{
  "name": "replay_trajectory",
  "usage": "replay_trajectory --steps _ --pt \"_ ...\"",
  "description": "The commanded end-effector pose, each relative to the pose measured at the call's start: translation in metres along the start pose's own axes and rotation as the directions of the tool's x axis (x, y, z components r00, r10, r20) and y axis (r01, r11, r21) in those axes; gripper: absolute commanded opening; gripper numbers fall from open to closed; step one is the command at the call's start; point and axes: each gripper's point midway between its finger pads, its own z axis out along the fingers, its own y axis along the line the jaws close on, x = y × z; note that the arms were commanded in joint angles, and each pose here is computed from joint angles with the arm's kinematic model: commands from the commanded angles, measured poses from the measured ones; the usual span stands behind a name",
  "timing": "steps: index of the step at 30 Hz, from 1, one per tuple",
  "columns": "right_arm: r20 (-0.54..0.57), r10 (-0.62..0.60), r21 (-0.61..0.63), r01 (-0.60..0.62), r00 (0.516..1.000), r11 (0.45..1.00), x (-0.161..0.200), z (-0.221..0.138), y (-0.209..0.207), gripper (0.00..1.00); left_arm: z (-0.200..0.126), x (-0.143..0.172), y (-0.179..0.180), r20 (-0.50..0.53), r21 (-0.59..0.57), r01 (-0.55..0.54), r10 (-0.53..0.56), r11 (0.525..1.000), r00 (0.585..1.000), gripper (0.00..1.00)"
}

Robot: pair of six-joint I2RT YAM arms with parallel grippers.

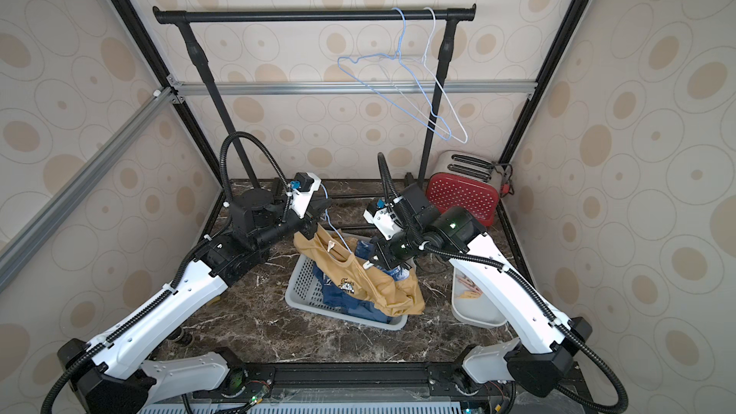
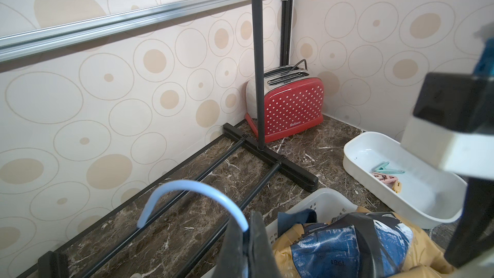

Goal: Remove the clothespins securing t-shirts to the hanger
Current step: Remove the clothespin from the hanger, then place the clothespin in the storage box.

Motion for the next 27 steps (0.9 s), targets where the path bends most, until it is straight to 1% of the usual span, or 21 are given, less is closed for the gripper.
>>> replay_trajectory --steps 1,4,6,8,11,12,14,18,21,24,25,27 --pt "-0.010 0.003 0.152 -0.001 1.000 0.988 0.011 -0.025 -0.028 0.21 -0.004 -0.016 0.002 0.049 -0.014 -0.017 0.017 1.000 0.999 0.00" --pt "-0.068 0.009 0.310 0.012 0.998 0.951 0.028 -0.039 -0.059 0.21 -0.006 -0.018 0.003 0.052 -0.019 -0.021 0.022 1.000 0.998 0.00" --pt "-0.147 0.016 0.437 0.051 0.989 0.898 0.046 -0.047 -0.084 0.21 -0.007 -0.018 0.003 0.053 -0.021 -0.020 0.021 1.000 0.998 0.00" --pt "-0.226 0.038 0.531 0.090 0.973 0.843 0.063 -0.053 -0.105 0.21 -0.006 -0.017 0.002 0.052 -0.015 -0.016 0.017 1.000 0.998 0.00" --pt "-0.326 0.099 0.630 0.137 0.940 0.764 0.089 -0.056 -0.138 0.21 -0.007 -0.017 0.000 0.059 -0.004 -0.012 0.012 1.000 0.998 0.00" --pt "-0.324 0.117 0.650 0.131 0.939 0.748 0.093 -0.055 -0.147 0.20 -0.007 -0.017 0.000 0.061 -0.003 -0.011 0.011 1.000 0.998 0.00" --pt "-0.304 0.160 0.667 0.089 0.939 0.739 0.100 -0.053 -0.163 0.19 -0.010 -0.017 -0.001 0.067 -0.001 -0.013 0.013 1.000 0.998 0.00" --pt "-0.286 0.250 0.712 0.030 0.925 0.702 0.110 -0.055 -0.188 0.19 -0.014 -0.018 -0.002 0.079 0.001 -0.014 0.014 1.000 0.997 0.00" --pt "-0.298 0.314 0.739 0.010 0.901 0.673 0.120 -0.049 -0.211 0.19 -0.016 -0.017 -0.003 0.087 0.003 -0.014 0.014 1.000 0.996 0.00" --pt "-0.292 0.385 0.780 -0.015 0.875 0.626 0.133 -0.039 -0.240 0.20 -0.016 -0.017 -0.005 0.094 0.011 -0.009 0.007 1.000 0.996 0.00" --pt "-0.275 0.420 0.788 -0.047 0.865 0.614 0.138 -0.034 -0.251 0.20 -0.016 -0.016 -0.005 0.097 0.015 -0.006 0.004 1.000 0.995 0.00" --pt "-0.223 0.495 0.781 -0.150 0.840 0.606 0.146 -0.024 -0.267 0.19 -0.015 -0.016 -0.006 0.101 0.019 -0.002 0.000 1.000 0.995 0.00"
